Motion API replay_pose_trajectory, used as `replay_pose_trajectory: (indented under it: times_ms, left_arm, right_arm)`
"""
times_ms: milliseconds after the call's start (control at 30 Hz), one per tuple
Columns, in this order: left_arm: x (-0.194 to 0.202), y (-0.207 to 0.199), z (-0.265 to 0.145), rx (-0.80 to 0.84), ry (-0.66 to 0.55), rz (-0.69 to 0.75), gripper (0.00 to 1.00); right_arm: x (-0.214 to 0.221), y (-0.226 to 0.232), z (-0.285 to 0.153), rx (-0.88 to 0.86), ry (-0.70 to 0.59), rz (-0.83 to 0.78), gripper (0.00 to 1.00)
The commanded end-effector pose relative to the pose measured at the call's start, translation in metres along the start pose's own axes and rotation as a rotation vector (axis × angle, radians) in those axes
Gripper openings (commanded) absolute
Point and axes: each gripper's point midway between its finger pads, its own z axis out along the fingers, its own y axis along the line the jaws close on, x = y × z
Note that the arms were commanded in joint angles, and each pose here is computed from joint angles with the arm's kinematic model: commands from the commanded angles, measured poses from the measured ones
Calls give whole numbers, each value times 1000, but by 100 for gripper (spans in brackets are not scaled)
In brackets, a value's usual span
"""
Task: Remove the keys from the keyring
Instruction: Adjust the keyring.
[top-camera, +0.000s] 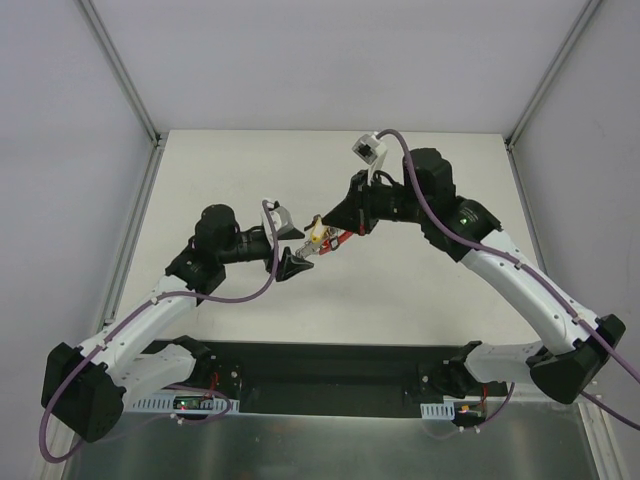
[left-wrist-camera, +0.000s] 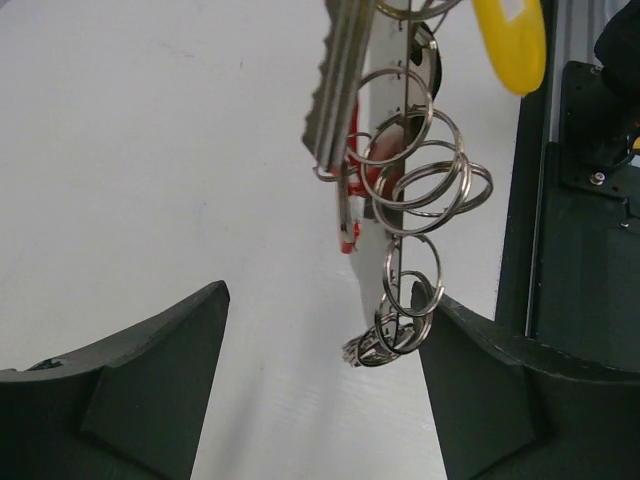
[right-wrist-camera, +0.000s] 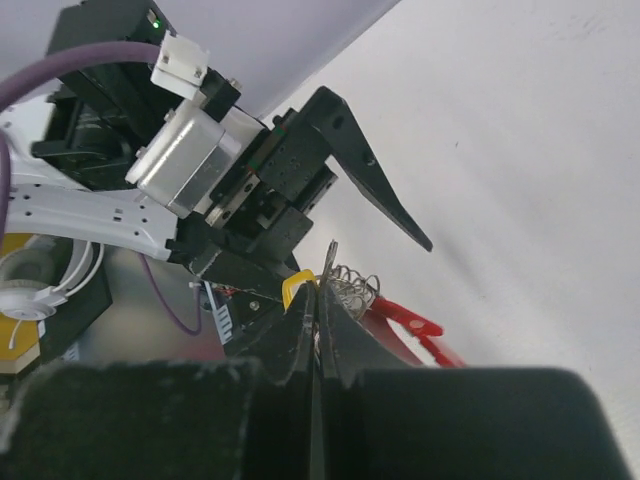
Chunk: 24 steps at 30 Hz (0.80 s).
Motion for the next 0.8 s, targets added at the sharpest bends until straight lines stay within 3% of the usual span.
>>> replay_pose_trajectory:
  times_ms: [0, 133, 200, 267, 300, 367, 400, 467, 567, 600, 667, 700, 767]
  left_arm:
    - [-34, -10, 8, 47, -127, 138, 71]
    - [-37, -17, 12, 83, -155, 103, 69]
    - [-39, -22, 14, 112, -160, 89, 62]
    - [-43, -23, 15, 120, -166, 81, 48]
    - [-43, -24, 16, 125, -164, 75, 32]
    - [-45, -24, 15, 124, -167, 70, 16]
    - [-46, -24, 16, 124, -168, 68, 4]
    - [-50, -24, 15, 121, -179, 53, 0]
    - [-60, -26, 14, 124, -222, 6, 0]
    - [-71, -28, 13, 128, -264, 18, 0]
    - [-77, -29, 12, 130, -291, -57, 0]
    - [-84, -29, 11, 124, -320, -98, 0]
    - [-91, -24, 9, 86, -362, -133, 0]
  right_arm:
    - [-27, 33, -15, -109, -102, -24, 1]
    - [-24, 36, -14, -125, -101, -3, 1]
    - [-25, 39, -15, -136, -111, -2, 1]
    - [-24, 38, -14, -135, -111, 4, 1]
    - [-26, 39, -15, -137, -116, 2, 1]
    - [-26, 38, -15, -135, -118, 5, 1]
    - [-27, 40, -17, -136, -122, 1, 1]
    - [-28, 39, -18, -128, -129, -3, 2]
    - [-31, 35, -25, -94, -161, -48, 29]
    - [-31, 34, -27, -77, -173, -62, 45]
    - [-38, 27, -39, -12, -228, -122, 60]
    - [-34, 18, -41, 35, -242, -125, 72]
    - [-41, 23, -57, 54, -312, -172, 80]
